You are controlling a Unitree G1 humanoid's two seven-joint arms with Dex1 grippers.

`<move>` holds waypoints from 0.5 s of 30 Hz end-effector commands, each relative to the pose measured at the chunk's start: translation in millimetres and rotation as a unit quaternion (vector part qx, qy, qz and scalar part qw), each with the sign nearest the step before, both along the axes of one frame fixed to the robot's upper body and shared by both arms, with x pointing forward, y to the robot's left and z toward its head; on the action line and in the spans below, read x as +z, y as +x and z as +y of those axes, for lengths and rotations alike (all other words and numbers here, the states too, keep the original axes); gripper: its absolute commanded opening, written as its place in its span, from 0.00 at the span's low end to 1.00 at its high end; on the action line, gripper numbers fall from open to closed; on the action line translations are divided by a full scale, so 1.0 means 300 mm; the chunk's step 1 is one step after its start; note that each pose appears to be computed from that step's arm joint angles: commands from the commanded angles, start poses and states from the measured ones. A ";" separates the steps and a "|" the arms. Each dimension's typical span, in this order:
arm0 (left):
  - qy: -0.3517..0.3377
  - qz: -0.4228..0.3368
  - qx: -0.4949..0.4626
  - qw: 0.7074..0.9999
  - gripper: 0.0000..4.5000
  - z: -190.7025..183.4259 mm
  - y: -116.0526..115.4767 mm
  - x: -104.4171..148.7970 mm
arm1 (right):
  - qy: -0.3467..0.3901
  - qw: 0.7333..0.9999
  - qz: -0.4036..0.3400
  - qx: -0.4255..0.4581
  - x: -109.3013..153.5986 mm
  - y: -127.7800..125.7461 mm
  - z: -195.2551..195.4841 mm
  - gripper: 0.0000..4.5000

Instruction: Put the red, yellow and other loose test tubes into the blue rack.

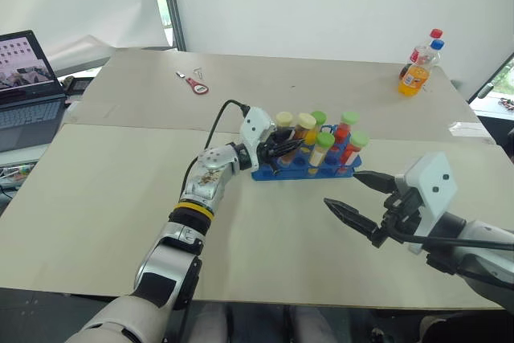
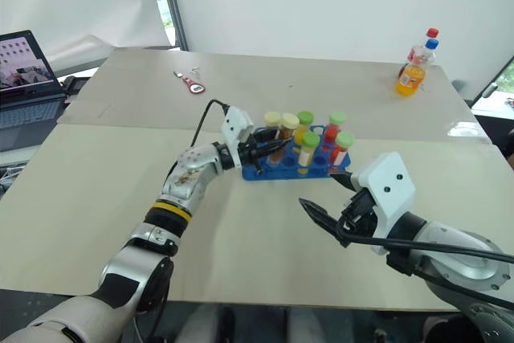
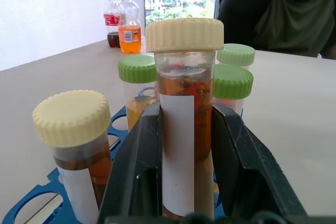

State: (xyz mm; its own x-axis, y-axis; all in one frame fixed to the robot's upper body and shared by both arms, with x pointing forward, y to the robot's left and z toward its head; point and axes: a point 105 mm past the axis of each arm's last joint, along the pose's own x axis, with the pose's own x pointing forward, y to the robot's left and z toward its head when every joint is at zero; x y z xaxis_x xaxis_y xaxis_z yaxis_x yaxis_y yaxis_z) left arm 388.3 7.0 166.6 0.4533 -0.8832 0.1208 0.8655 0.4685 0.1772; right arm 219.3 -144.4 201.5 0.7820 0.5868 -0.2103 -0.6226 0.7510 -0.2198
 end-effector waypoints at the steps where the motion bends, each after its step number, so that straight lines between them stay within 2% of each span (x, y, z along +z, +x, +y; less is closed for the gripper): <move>1: -0.003 -0.004 0.023 1.000 0.18 0.010 0.010 -0.019 | 0.002 0.999 -0.034 -0.006 0.041 -0.003 0.000 0.89; 11: 0.000 -0.012 0.039 0.999 0.18 0.026 -0.008 -0.071 | 0.016 0.998 -0.051 -0.038 0.050 0.018 -0.016 0.89; 15: 0.004 -0.015 0.034 0.999 0.61 0.047 -0.024 -0.082 | 0.015 0.997 -0.055 -0.052 0.051 0.031 -0.034 0.89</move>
State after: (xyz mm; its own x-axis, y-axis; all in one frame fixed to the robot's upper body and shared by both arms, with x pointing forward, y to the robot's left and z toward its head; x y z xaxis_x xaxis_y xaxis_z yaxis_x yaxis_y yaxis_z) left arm 384.6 23.2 130.2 0.5368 -0.8378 0.0996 0.8220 0.5460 0.1619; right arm 227.2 -153.3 205.9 0.8436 0.5122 -0.1610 -0.5368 0.8104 -0.2346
